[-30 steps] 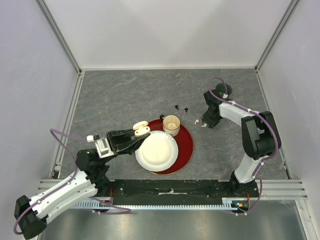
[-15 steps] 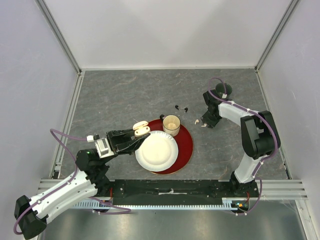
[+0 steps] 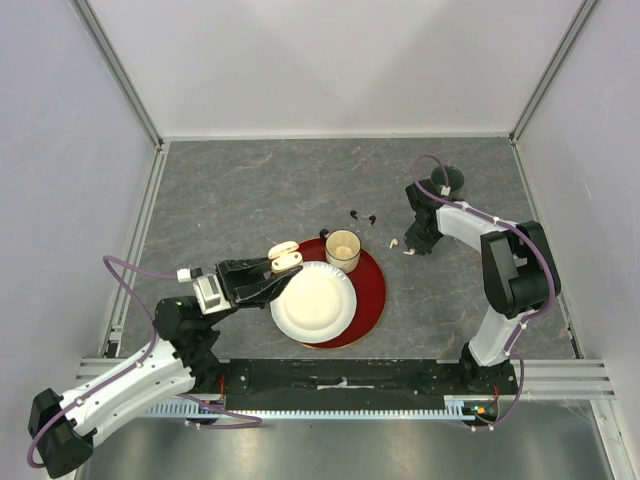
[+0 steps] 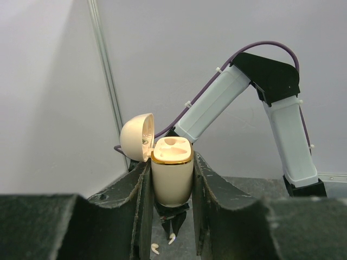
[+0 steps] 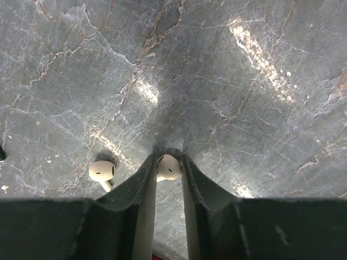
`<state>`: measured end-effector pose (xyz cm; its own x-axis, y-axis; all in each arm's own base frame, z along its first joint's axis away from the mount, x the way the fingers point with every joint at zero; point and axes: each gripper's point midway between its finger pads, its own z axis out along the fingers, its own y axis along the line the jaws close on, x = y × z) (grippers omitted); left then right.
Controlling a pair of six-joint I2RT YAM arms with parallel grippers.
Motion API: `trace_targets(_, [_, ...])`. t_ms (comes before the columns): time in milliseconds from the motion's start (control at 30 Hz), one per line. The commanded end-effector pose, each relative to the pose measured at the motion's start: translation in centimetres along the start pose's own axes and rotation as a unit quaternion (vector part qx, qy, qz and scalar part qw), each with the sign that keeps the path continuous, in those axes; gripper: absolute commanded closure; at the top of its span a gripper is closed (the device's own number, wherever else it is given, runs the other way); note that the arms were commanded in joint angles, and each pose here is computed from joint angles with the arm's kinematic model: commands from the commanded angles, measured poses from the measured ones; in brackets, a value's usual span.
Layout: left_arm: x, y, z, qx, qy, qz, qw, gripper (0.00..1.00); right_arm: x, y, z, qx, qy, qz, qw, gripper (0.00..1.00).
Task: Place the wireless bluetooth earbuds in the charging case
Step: Pick up the earbud from the center of the board.
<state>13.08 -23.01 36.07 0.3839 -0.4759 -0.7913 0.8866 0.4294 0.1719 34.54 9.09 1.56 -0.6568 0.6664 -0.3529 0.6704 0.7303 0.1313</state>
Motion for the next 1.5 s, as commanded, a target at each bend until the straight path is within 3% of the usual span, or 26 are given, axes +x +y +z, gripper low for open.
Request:
trace_targets(0, [-0.7, 0.5, 0.1, -0.012, -0.016, 0.022, 1.0, 0.98, 0.5, -0.6, 1.4, 0.012, 0.0, -0.037, 0.999, 0.72])
trace_targets(367, [-0.6, 0.5, 0.1, -0.012, -0.013, 0.022, 1.0, 0.98, 1.2, -0.7, 1.6, 0.007, 0.005, -0.201, 0.979, 0.85])
trace_targets(833, [-0.5, 0.4, -0.1, -0.011, -0.012, 0.02, 1.0, 0.98, 2.8, -1.5, 0.5, 0.009, -0.016, -0.382, 0.924, 0.84])
trace_targets(933, [-0.4, 0.5, -0.1, -0.013, -0.011, 0.02, 1.0, 0.98, 3.1, -2.1, 0.3, 0.009, -0.023, -0.415, 0.91, 0.81])
trace_targets(1133, [-0.5, 0.5, 0.0, -0.011, -0.011, 0.019, 1.0, 0.98, 3.8, -1.7, -0.1, -0.016, -0.025, -0.429, 0.903, 0.71])
trace_targets(1467, [-0.2, 0.3, 0.2, -0.004, -0.007, 0.017, 1.0, 0.98, 3.3, -1.3, -0.6, -0.021, -0.038, -0.422, 0.906, 0.56])
